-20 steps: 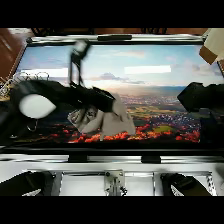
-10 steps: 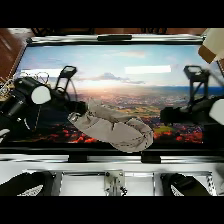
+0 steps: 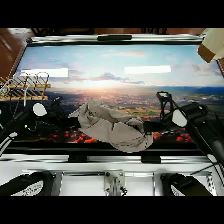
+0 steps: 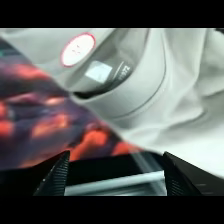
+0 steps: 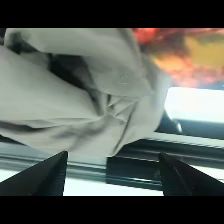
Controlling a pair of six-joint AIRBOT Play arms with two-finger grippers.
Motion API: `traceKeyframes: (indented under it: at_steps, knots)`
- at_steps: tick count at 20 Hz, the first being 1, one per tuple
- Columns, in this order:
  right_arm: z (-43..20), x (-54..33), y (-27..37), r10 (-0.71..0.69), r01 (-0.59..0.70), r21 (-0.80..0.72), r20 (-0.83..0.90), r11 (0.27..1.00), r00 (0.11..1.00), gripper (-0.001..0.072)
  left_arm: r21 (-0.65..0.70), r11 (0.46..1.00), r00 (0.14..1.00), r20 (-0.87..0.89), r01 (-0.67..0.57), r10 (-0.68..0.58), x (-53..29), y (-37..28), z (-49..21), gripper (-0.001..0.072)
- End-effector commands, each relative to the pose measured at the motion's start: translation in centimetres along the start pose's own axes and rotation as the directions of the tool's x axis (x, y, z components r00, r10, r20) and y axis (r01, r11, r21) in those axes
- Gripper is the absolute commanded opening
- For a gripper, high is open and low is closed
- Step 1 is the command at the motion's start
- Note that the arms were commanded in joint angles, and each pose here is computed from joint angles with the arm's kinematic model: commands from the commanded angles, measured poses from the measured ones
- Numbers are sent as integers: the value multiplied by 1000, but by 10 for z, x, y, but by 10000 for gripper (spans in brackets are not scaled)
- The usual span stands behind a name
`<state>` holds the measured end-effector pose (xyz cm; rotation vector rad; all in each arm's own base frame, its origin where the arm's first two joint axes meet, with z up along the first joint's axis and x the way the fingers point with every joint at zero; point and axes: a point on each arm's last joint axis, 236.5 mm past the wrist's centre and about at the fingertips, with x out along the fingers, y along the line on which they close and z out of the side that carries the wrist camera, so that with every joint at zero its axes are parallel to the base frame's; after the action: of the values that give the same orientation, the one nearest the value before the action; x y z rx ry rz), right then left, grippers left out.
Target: Fold the shirts.
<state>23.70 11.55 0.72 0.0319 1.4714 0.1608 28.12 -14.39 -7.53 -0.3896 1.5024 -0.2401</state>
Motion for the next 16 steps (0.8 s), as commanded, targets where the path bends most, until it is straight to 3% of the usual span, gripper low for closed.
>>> traceKeyframes:
  at_steps: [1,5,7,8,10,12,13,14,15,16]
  knots:
    - [-11,34,22,80,-82,-9,-136,997,987,667,-48,998,999,39,33,-31,31,-4,5,677]
    - [-12,65,21,63,-62,13,-220,998,974,667,-78,993,994,75,83,-77,49,-23,13,663]
    - [-6,77,30,97,-91,39,-215,995,972,667,-67,994,992,100,85,-78,53,-27,18,454]
    - [-3,83,34,113,-104,52,-213,993,971,666,-65,994,991,111,86,-78,52,-28,21,395]
    - [-1,94,41,144,-128,83,-226,988,964,665,-67,994,990,116,86,-78,51,-27,23,167]
    - [-6,105,48,173,-146,118,-265,982,949,636,-36,996,989,125,86,-81,46,-27,26,62]
    - [-8,108,52,189,-157,134,-281,979,941,406,-2,996,987,136,87,-86,42,-28,28,35]
    - [-8,108,53,194,-161,136,-281,978,940,119,23,996,983,157,89,-91,35,-30,33,33]
    - [-6,105,54,196,-166,132,-269,977,943,66,52,995,978,187,81,-89,24,-33,39,33]
    - [0,98,51,184,-161,112,-242,981,953,66,105,993,970,232,55,-78,8,-35,47,32]
